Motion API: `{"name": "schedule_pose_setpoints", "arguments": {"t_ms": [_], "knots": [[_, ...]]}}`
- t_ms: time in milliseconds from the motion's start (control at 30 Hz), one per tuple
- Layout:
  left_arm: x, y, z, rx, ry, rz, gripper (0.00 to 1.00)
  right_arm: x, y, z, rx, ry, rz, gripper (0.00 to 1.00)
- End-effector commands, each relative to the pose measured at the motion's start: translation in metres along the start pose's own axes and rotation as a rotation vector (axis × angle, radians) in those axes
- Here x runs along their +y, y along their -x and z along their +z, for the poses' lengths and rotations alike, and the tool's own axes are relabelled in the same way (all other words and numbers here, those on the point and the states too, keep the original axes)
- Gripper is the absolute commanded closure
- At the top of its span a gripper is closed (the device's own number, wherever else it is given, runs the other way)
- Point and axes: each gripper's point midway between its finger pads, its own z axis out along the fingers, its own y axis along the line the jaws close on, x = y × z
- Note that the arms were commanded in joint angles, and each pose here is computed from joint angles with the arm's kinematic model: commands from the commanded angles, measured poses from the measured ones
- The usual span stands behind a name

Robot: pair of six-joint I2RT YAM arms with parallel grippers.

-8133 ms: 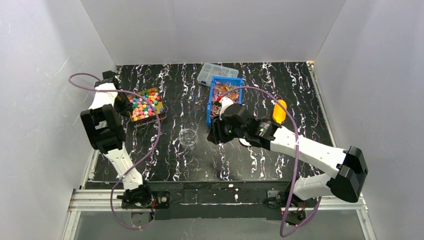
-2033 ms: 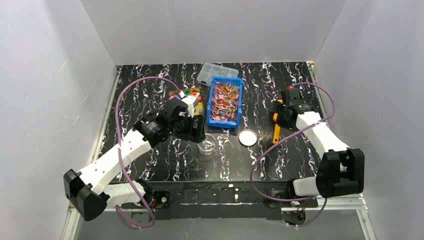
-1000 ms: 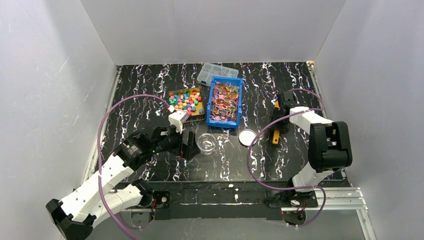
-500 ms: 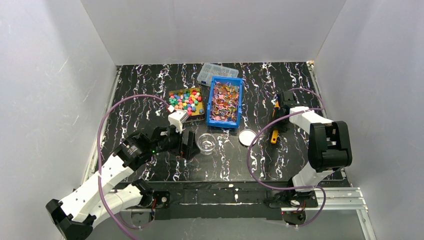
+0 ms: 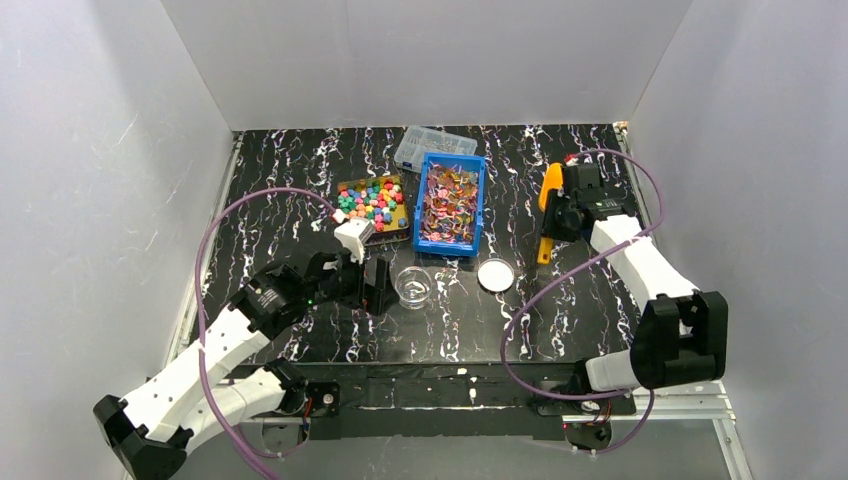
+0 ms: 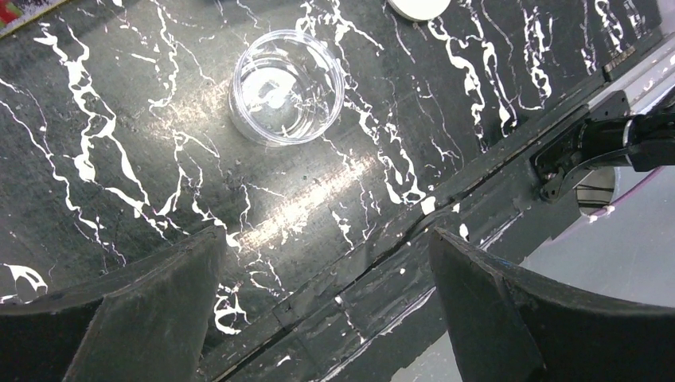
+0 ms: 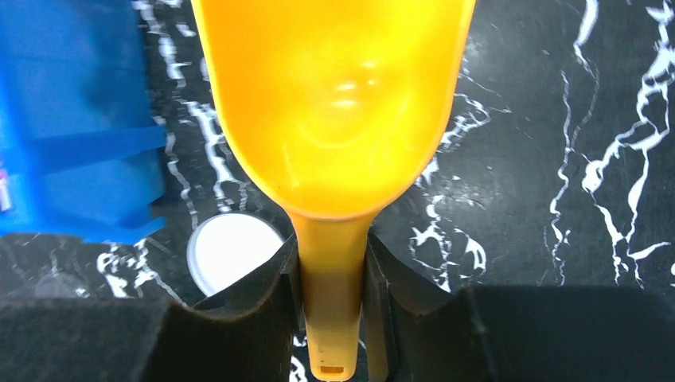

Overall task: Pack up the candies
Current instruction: Pick up the spatula from the center of the board, then adjust the spatula.

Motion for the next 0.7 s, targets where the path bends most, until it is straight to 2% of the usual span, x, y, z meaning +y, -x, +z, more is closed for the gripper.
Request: {"name": "schedule_pose_setpoints", "arguments": {"t_ms": [0, 367, 500, 667], "knots": [[-0.001, 0.006, 0.0, 0.015, 0.023, -0.02, 0.02, 0.039, 0.02, -0.036, -0.075, 0.088, -0.101, 0.99], [-0.015, 0.042, -0.018, 0.037, 0.044, -0.035, 0.02, 0.116, 0.01, -0.089, -0.138, 0.292, -0.347, 0.99], [-0.024, 0.057, -0.029, 0.011, 0.004, -0.049, 0.02, 0.133, -0.002, -0.104, -0.149, 0.356, -0.44, 0.99], [-0.03, 0.072, -0.04, 0.033, -0.073, -0.124, 0.02, 0.159, -0.025, -0.123, -0.149, 0.429, -0.581, 0.99]]}}
